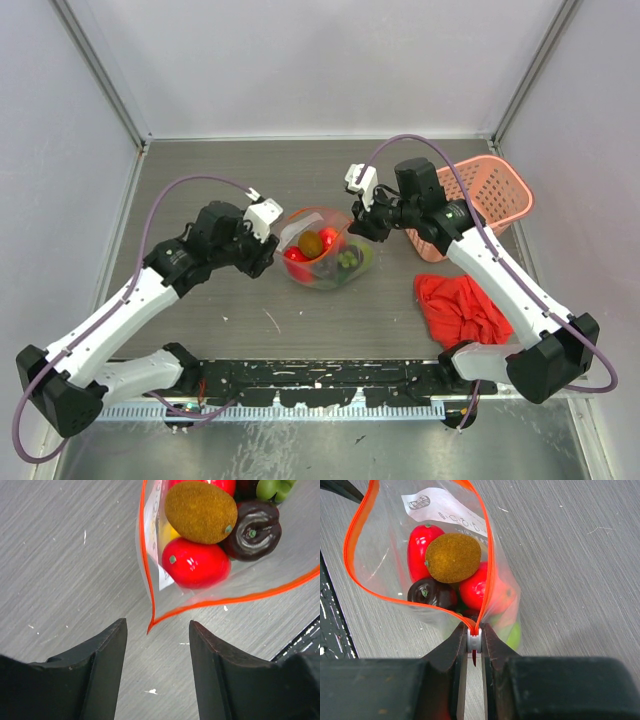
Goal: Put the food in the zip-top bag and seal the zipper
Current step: Zip the zipper food storage bag at the center of the board.
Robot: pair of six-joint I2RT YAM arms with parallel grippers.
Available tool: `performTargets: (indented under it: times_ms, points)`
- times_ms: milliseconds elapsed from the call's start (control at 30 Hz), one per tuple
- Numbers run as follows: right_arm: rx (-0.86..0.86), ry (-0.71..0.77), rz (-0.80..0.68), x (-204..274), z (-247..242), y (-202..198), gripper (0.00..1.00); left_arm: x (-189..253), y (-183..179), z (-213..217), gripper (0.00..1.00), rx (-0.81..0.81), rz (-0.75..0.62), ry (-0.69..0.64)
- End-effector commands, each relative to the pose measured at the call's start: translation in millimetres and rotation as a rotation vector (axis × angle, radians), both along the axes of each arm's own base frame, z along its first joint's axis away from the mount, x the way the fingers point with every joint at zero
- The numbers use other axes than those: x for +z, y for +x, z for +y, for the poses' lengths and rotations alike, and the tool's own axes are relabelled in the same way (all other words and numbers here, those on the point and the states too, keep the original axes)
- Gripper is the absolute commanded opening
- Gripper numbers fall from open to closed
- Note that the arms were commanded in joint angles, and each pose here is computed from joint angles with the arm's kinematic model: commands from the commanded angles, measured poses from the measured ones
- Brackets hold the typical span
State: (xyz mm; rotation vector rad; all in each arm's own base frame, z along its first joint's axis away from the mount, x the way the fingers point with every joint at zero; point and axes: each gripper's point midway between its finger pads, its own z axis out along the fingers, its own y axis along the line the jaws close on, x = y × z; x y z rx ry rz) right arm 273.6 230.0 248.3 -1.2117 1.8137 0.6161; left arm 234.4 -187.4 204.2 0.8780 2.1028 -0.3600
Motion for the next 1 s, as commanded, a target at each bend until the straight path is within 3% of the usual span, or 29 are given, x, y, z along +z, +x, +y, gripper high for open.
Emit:
performTargets:
  times_ms: [0,133,267,333,500,767,967]
  points:
    - [0.017,0.039,-0.062,21,6,4,0.0,23,21,-20,0.53,-0.079,-0.118,-0.042]
    - [0.017,0.032,-0.065,20,4,2,0.0,16,23,-30,0.46,-0.119,-0.097,-0.045]
    - [0.0,-0.008,-0.078,18,-5,1,0.0,18,23,-27,0.12,-0.125,-0.098,-0.023]
    - [-0.013,-0.044,-0.083,14,-13,0,0.0,24,25,-20,0.0,-0.1,-0.123,-0.007]
    - [-0.072,-0.095,-0.087,13,-34,-1,0.0,38,24,3,0.0,-0.043,-0.162,0.067]
    - [-0.115,-0.177,-0.067,7,-54,-4,0.0,30,22,56,0.0,0.13,-0.086,0.311]
    - [-0.049,-0.112,0.008,-1,-34,-6,0.0,16,16,42,0.0,0.108,-0.041,0.234]
